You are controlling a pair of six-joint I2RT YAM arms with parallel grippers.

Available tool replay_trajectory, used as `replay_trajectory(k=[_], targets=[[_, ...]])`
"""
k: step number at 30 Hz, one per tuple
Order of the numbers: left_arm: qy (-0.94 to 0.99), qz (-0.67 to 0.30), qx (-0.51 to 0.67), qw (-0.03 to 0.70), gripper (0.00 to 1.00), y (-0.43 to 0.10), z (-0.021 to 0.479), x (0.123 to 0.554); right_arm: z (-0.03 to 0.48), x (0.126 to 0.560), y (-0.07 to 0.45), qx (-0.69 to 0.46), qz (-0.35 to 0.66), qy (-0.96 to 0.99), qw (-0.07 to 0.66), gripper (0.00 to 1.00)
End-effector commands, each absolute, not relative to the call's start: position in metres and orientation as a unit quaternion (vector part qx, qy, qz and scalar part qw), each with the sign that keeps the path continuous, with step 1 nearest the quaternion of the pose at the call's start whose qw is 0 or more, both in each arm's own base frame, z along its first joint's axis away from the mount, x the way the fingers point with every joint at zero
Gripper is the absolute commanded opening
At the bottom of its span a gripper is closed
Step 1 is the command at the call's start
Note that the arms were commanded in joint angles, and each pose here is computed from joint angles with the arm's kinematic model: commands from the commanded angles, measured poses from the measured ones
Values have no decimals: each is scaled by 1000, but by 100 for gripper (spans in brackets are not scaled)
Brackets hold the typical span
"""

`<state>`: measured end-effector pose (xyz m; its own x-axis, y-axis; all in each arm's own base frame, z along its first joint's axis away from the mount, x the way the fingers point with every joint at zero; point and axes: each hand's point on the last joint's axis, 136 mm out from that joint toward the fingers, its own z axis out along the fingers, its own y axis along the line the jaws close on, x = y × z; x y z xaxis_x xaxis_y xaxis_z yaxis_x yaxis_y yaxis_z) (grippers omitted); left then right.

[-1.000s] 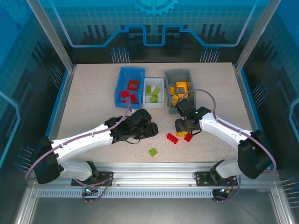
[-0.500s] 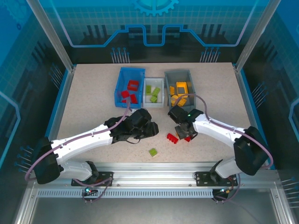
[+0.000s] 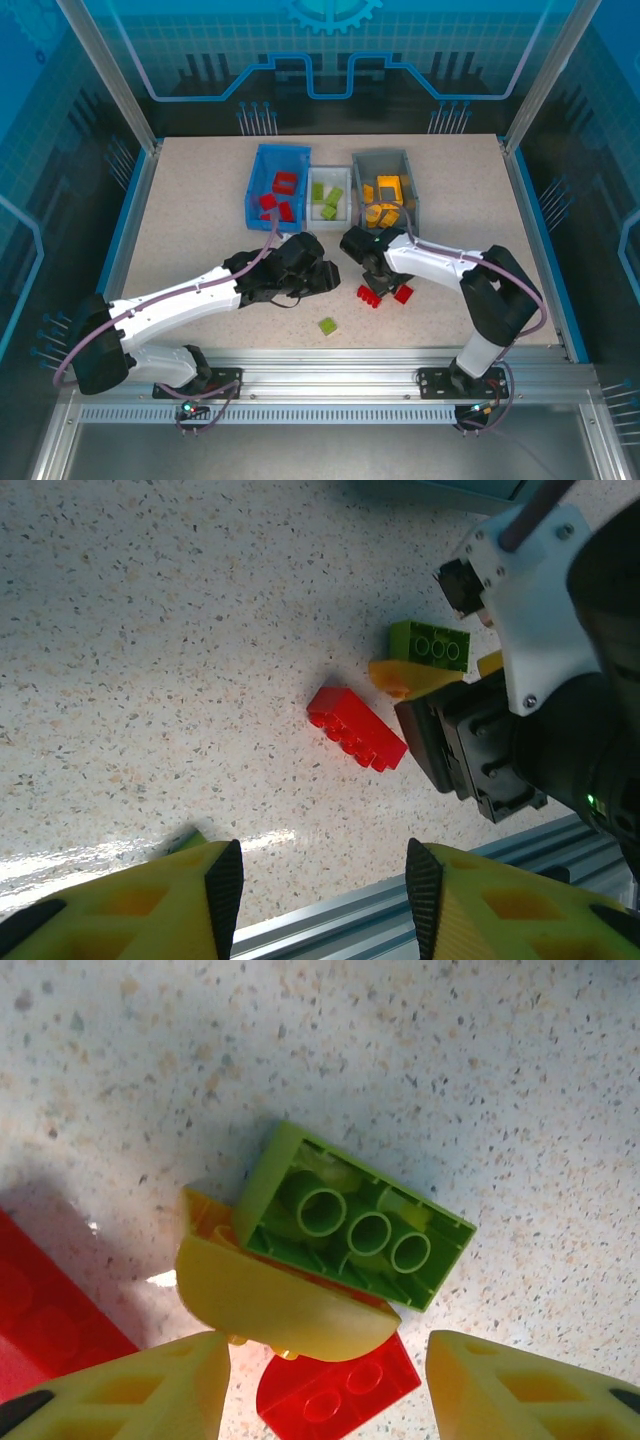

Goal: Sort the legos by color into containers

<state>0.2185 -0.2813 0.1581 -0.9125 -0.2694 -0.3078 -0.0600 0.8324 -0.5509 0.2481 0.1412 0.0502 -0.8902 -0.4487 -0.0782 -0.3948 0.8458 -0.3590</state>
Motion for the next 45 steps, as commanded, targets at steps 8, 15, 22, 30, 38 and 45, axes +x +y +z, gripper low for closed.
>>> replay_trajectory(k=[8,15,22,30,38,45], targets=[[935,-285,-73,199,51,-284,167,219,45,295,162,-194,-136,966,103,46],[935,-283,-74,198,51,-282,166,217,46,298,171,-183,-109,971,109,42],[931,-299,-70,195,51,-286,169,215,51,273,157,-180,-96,973,108,46],[924,-325,-59,191,51,-297,172,211,37,256,151,-179,-90,976,86,43],[924,-326,-56,194,51,-298,174,211,39,254,155,-184,-86,975,87,37],[923,-327,-55,195,51,-299,174,211,30,254,155,-178,-90,977,78,32]])
